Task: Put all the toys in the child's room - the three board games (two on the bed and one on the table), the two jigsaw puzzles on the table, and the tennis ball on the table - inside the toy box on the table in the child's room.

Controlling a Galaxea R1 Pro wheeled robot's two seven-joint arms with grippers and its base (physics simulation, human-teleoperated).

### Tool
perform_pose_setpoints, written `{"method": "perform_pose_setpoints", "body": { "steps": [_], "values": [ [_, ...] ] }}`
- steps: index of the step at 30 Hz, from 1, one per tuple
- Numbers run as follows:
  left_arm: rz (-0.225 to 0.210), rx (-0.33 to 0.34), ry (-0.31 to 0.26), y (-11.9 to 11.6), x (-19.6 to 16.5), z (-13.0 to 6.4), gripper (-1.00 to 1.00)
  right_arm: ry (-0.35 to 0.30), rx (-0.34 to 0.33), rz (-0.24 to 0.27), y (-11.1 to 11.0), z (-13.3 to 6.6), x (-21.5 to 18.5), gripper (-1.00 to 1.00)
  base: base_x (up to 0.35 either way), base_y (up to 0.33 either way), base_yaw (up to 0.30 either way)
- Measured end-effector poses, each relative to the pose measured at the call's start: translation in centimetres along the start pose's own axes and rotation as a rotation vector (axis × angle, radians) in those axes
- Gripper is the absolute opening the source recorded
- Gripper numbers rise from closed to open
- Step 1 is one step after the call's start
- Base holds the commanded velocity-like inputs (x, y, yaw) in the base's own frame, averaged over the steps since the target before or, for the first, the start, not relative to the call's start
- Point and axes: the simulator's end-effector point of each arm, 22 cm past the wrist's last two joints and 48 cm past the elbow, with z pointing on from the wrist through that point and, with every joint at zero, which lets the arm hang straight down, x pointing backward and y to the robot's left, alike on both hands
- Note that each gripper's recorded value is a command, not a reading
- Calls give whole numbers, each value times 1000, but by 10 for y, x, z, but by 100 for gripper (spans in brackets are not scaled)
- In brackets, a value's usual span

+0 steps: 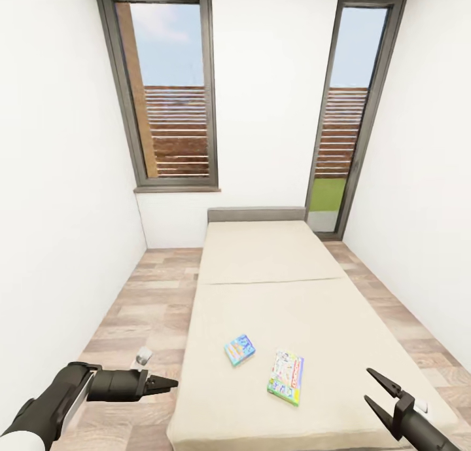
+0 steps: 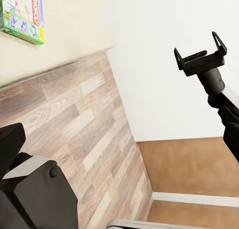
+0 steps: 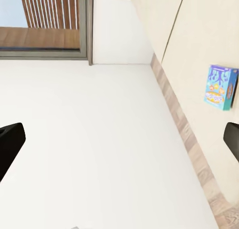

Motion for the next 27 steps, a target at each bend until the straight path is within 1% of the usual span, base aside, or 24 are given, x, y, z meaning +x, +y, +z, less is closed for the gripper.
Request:
{"method": "perform_pose_setpoints", "body": {
  "steps": [4, 6, 10, 16, 27],
  "values": [
    [0, 0, 0, 0, 0, 0, 100, -5, 1, -8, 0, 1, -1, 100, 78, 43, 0],
    [0, 0, 0, 0, 0, 0, 100, -17, 2, -25, 0, 1, -3, 100, 136, 13, 0],
    [0, 0, 0, 0, 0, 0, 100, -25, 3, -38, -1, 1, -5, 100, 168, 6, 0],
    [0, 0, 0, 0, 0, 0, 100, -27, 6, -45, -1, 2, -5, 100, 137, 2, 0],
    [-1, 2, 0, 0, 0, 0, 100, -29, 8, -47, -1, 2, -6, 100, 18, 0, 0]
  ]
}}
